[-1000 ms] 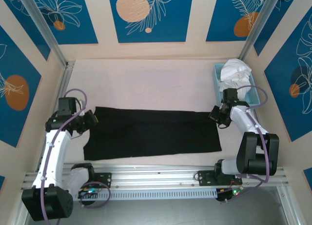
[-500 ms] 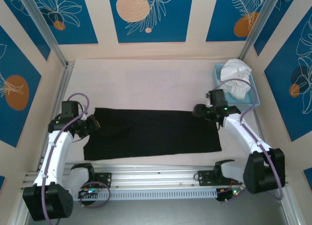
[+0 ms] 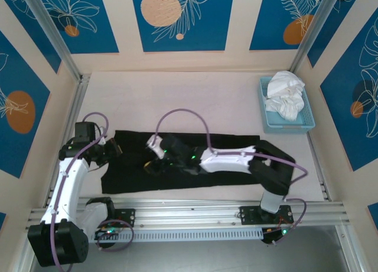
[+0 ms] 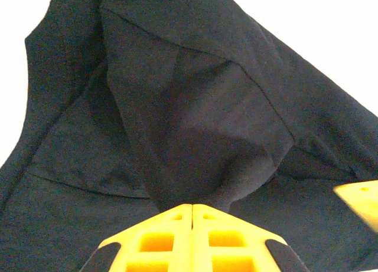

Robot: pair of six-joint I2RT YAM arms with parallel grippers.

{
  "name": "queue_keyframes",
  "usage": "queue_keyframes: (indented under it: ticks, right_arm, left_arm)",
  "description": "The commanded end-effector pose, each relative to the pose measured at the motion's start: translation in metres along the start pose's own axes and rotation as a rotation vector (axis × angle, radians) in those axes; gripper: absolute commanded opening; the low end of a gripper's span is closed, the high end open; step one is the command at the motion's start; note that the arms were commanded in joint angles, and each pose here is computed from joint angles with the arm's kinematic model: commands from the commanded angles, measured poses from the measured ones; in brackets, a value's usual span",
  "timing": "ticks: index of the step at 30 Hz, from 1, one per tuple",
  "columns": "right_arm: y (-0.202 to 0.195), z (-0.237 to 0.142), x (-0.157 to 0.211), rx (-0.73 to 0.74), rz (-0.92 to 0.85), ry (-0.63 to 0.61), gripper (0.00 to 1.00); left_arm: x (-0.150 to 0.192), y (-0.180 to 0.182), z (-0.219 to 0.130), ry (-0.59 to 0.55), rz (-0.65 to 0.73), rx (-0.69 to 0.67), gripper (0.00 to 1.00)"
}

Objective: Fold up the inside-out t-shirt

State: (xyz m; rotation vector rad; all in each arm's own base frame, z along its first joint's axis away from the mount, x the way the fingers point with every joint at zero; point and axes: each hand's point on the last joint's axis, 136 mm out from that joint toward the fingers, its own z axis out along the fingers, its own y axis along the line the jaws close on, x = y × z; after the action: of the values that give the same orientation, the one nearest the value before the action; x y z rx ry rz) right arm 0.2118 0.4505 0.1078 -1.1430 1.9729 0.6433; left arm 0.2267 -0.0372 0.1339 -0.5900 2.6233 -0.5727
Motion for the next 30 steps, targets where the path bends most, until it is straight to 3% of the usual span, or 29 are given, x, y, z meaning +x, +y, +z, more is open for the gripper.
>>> queue_keyframes:
  ticks: [1,9,14,20,30]
  right_arm:
    - [0.007,0.016,-0.045,0.084,-0.127,-0.182,0.89]
    - [0.018,0.056,-0.040,0.216,-0.261,-0.232,0.91]
    - [0.000,0.063,-0.048,0.378,-0.262,-0.284,0.92]
    - [-0.002,0.071,-0.051,0.438,-0.283,-0.309,0.92]
    - [-0.029,0.035,-0.062,0.651,-0.323,-0.307,0.86]
  left_arm:
    - [0.000,-0.003,0.001,0.004,0.005,0.032,0.00]
    - [0.001,-0.005,0.001,0.011,0.005,0.041,0.00]
    - [0.002,-0.003,0.001,0.014,-0.003,0.031,0.00]
    - [0.002,-0.002,0.002,0.016,-0.007,0.024,0.00]
    - [0.001,0.001,0.001,0.010,-0.011,0.009,0.00]
